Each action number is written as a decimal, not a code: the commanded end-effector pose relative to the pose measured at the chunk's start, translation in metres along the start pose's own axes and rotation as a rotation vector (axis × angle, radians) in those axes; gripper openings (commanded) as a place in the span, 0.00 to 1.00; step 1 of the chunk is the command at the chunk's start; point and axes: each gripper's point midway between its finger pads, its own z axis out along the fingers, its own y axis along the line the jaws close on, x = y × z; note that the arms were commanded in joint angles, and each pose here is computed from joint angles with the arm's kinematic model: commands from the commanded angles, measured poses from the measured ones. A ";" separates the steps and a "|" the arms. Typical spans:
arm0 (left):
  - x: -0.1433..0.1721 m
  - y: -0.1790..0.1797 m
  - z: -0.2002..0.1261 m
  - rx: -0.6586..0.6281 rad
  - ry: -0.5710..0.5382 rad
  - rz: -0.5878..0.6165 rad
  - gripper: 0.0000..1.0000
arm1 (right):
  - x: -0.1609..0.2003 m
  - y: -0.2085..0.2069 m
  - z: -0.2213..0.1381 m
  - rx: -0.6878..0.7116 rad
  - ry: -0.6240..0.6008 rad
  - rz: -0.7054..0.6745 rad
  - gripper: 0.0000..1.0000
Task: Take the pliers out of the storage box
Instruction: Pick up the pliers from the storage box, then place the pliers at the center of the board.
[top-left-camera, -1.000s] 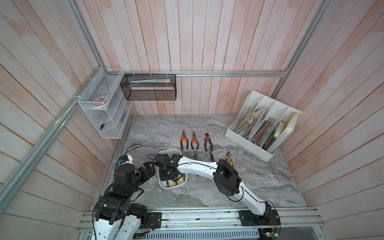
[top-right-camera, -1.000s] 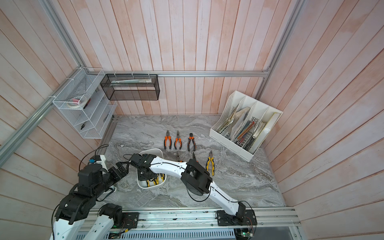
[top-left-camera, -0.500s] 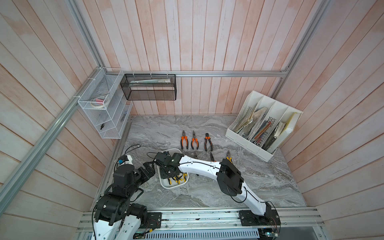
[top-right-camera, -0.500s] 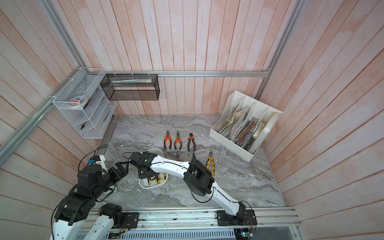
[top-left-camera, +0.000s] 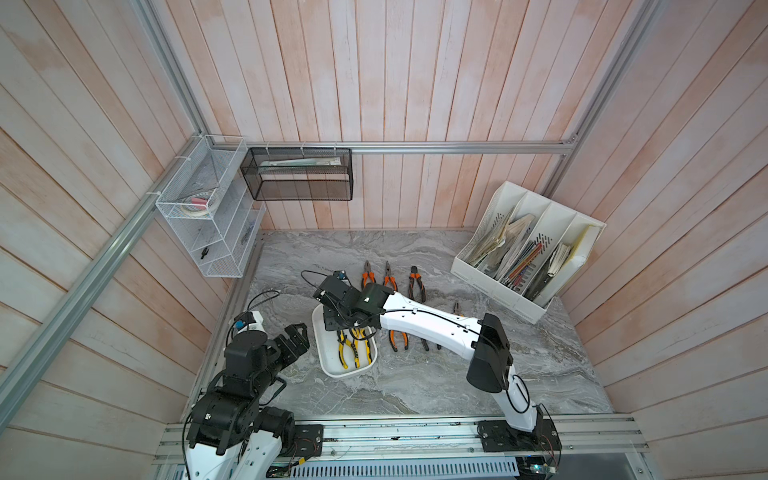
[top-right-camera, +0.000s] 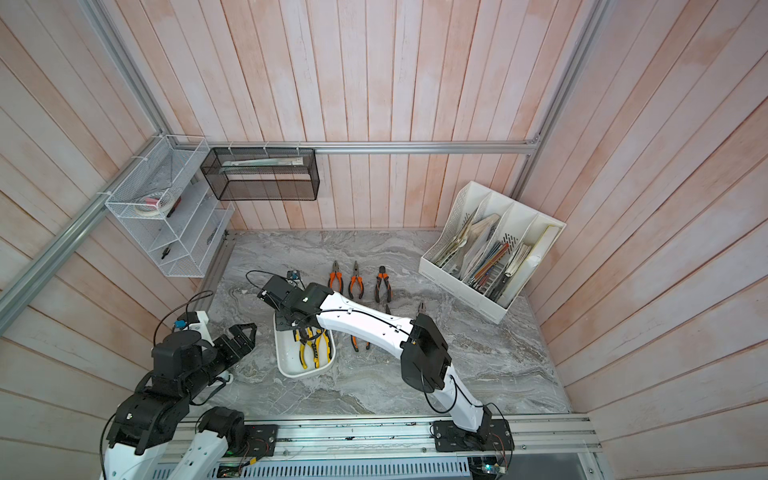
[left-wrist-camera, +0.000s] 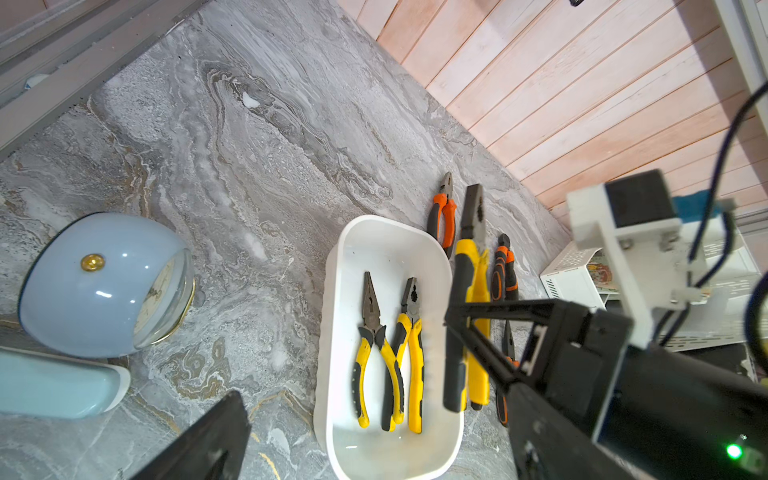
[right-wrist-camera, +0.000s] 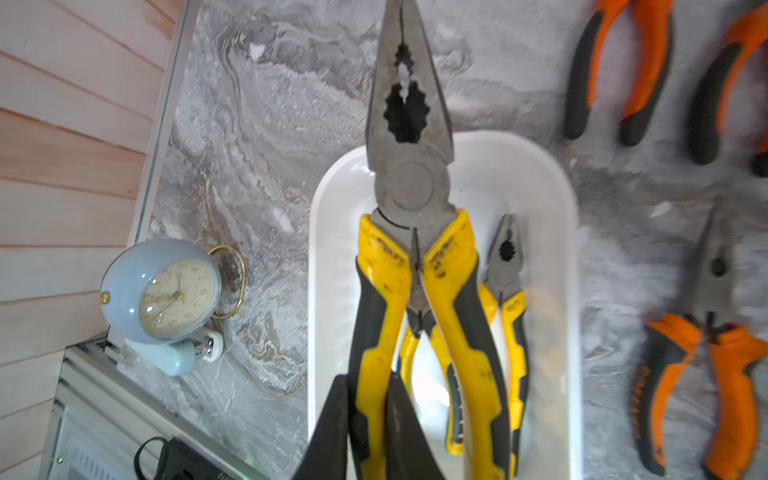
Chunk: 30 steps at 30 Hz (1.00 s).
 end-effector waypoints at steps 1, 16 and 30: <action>-0.001 0.002 0.001 -0.006 -0.009 0.004 1.00 | -0.060 -0.059 -0.031 0.115 -0.125 0.035 0.00; 0.002 0.002 0.007 -0.017 0.019 0.011 1.00 | -0.137 -0.272 -0.026 0.184 -0.208 0.219 0.00; 0.005 0.003 0.011 -0.027 0.041 0.014 1.00 | -0.126 -0.356 0.041 0.156 -0.128 0.315 0.00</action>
